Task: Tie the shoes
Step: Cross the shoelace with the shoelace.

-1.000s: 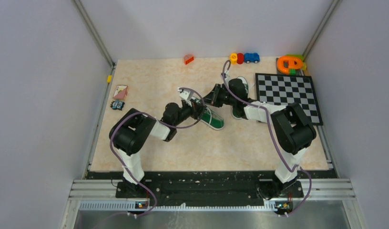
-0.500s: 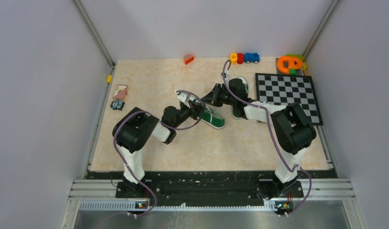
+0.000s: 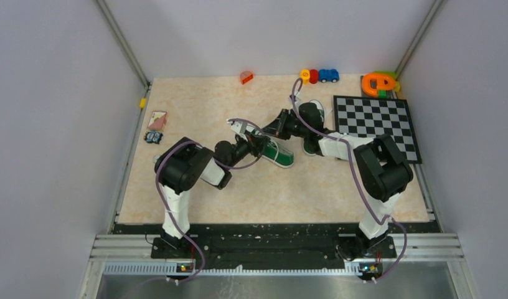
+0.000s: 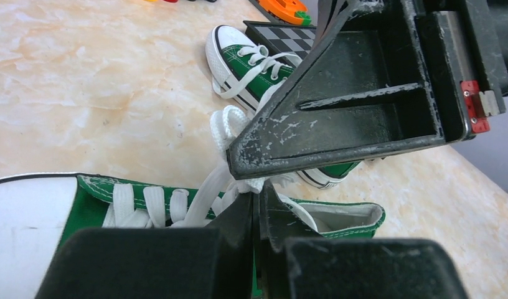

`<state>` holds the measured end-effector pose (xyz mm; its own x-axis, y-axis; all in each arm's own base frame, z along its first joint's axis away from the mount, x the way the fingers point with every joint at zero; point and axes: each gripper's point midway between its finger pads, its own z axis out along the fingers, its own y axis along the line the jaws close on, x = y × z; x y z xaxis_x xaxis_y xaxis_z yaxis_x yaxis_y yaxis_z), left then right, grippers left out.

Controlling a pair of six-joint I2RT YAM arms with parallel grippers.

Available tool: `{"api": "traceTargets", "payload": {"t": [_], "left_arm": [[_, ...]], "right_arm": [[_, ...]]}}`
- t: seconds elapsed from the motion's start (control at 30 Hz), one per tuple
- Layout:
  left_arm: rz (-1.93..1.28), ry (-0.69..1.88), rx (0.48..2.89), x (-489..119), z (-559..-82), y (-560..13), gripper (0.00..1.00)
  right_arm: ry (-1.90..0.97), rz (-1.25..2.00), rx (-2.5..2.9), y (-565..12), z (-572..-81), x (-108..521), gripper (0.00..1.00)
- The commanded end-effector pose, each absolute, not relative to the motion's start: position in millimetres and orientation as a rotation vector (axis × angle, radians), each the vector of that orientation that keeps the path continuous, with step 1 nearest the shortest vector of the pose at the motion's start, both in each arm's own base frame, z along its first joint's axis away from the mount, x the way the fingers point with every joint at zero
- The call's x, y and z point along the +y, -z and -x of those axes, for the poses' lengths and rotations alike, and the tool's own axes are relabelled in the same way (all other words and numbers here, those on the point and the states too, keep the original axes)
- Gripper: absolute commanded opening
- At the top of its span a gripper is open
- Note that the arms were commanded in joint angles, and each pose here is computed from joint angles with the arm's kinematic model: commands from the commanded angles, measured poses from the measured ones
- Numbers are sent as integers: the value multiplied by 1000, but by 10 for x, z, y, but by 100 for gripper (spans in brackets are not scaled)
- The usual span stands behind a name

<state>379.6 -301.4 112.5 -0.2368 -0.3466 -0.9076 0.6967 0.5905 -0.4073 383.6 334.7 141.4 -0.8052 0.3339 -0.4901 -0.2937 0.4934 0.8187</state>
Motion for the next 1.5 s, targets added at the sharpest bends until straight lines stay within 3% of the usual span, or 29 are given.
{"api": "traceTargets", "payload": {"t": [0.0, 0.43, 0.67, 1.2, 1.47], "left_arm": [[-230, 1048, 1365, -3028, -3901, -1534, 0], [-190, 1022, 1331, -2994, -3979, -1668, 0], [-174, 1058, 1343, -3029, -3979, -1643, 0], [-145, 1051, 1368, -2997, -4010, -1549, 0], [-127, 1062, 1374, -3003, -4034, -1531, 0]], "right_arm": [[-1405, -16, 2047, -1626, -3805, 3439, 0], [-1381, -101, 2029, -1593, -3777, 3347, 0], [-1369, -118, 2031, -1582, -3740, 3372, 9], [-1187, -85, 2058, -1604, -3863, 3221, 44], [-1130, -7, 2067, -1653, -3907, 3183, 55]]}}
